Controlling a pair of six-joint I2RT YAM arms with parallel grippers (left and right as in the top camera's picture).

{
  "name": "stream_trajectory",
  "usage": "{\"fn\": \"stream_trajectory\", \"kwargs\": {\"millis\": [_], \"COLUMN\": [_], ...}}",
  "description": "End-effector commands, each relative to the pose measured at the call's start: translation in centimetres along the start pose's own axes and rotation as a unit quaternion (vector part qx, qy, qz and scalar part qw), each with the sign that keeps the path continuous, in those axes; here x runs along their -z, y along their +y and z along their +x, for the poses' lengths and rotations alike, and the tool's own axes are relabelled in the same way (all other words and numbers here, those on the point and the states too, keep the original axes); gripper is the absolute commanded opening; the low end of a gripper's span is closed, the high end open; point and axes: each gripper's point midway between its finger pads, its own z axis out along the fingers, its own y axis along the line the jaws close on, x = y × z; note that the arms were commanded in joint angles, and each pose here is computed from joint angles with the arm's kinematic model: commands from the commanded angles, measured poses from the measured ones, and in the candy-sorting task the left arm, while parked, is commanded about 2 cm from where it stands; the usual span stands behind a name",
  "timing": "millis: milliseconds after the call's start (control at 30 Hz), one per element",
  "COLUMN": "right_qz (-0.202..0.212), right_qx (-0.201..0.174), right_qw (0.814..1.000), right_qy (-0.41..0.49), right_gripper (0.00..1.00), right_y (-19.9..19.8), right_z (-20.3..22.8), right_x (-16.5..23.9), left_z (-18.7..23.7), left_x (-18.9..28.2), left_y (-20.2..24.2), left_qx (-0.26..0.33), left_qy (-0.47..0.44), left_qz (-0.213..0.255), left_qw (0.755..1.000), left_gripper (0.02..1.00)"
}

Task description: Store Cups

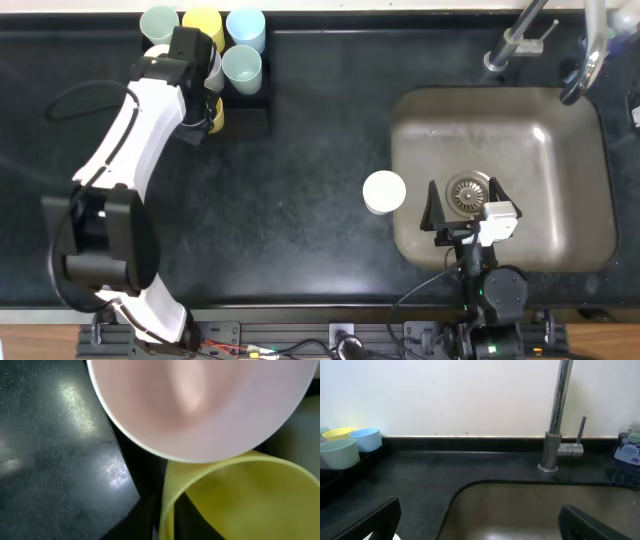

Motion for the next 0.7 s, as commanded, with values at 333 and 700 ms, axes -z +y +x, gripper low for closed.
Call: {"fn": "stream_trajectory", "kwargs": {"millis": [333,700], "right_qz": [0.002,0.002], "right_qx": [0.002,0.002], "right_qw": [1.000,1.000], "right_qy": [0.000,0.000], "right_gripper": [0.996,0.998], "right_y": [-0.1,-0.1], "right_z": [0.3,0.3], "right_x": [0.0,0.0], "left_z": [-2.3,-8.6], "left_x": [4.5,20.7], "left_y": [-0.1,-3.0], "left_qx": [0.020,-0.103], "left_qy": [-0.047,-0.238], "left_qz": [0.051,0.265], "left_qw": [0.997,0.929], "left_gripper": [0.505,0.904]}}
